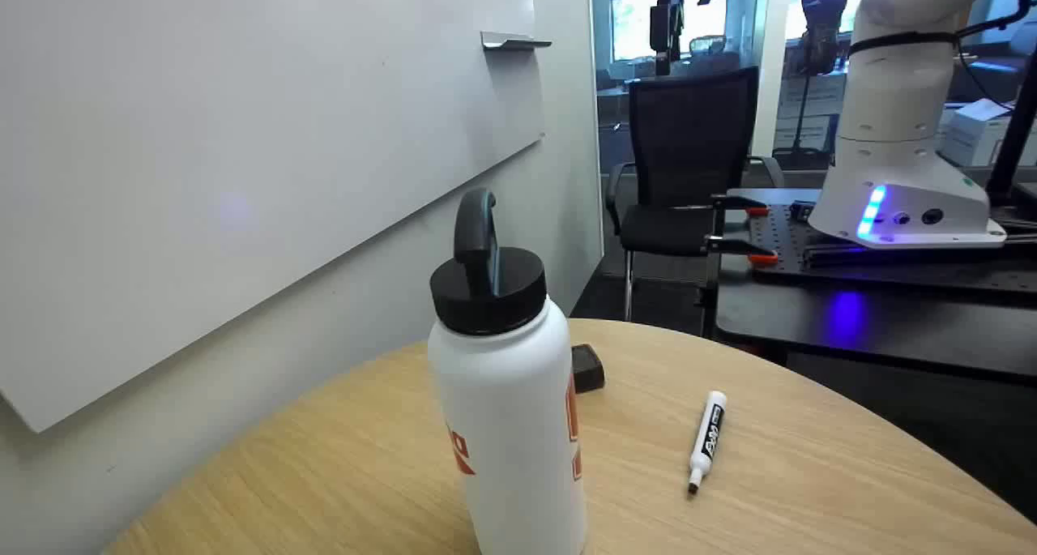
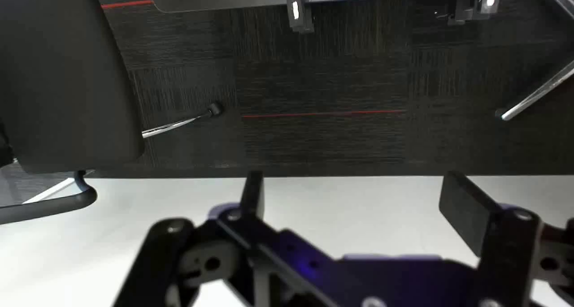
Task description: Use the black marker on the table to write on the whiteboard
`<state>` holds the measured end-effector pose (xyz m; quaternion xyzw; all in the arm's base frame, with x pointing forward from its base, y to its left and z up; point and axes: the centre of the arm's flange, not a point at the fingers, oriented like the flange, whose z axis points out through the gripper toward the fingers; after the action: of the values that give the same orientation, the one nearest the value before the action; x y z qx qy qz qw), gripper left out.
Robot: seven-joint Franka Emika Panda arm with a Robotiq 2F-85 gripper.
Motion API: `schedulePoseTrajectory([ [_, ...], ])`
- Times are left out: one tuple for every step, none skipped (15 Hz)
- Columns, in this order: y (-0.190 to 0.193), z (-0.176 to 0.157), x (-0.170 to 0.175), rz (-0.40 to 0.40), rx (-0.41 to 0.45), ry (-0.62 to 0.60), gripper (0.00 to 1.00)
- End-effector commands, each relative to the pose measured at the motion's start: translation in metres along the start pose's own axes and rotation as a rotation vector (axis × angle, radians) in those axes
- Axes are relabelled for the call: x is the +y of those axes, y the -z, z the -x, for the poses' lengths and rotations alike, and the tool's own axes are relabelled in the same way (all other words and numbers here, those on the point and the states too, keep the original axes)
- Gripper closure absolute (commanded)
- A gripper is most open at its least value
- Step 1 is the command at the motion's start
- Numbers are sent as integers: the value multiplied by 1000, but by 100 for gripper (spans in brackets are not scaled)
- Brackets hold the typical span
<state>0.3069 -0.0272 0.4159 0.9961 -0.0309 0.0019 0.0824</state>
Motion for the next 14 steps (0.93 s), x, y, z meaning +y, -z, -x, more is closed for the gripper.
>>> schedulePoseTrajectory([
  [0,0,0,0,-1,0,0],
  [0,0,0,0,-2,0,0],
  [-1,0,0,0,-2,0,0],
  [-1,0,0,0,-2,0,0],
  [-1,0,0,0,-2,0,0],
  [-1,0,0,0,-2,0,0],
  [2,-5,-5,13,2,9,0],
  [11,-6,-18,-16,24,75,0],
  [19,-6,-31,-17,44,128,0],
  [30,-4,-50,-29,61,199,0],
  [39,-1,-70,-38,71,249,0],
  [46,3,-94,-46,82,304,0],
  [52,9,-115,-59,95,361,0],
  [55,17,-140,-67,105,418,0],
])
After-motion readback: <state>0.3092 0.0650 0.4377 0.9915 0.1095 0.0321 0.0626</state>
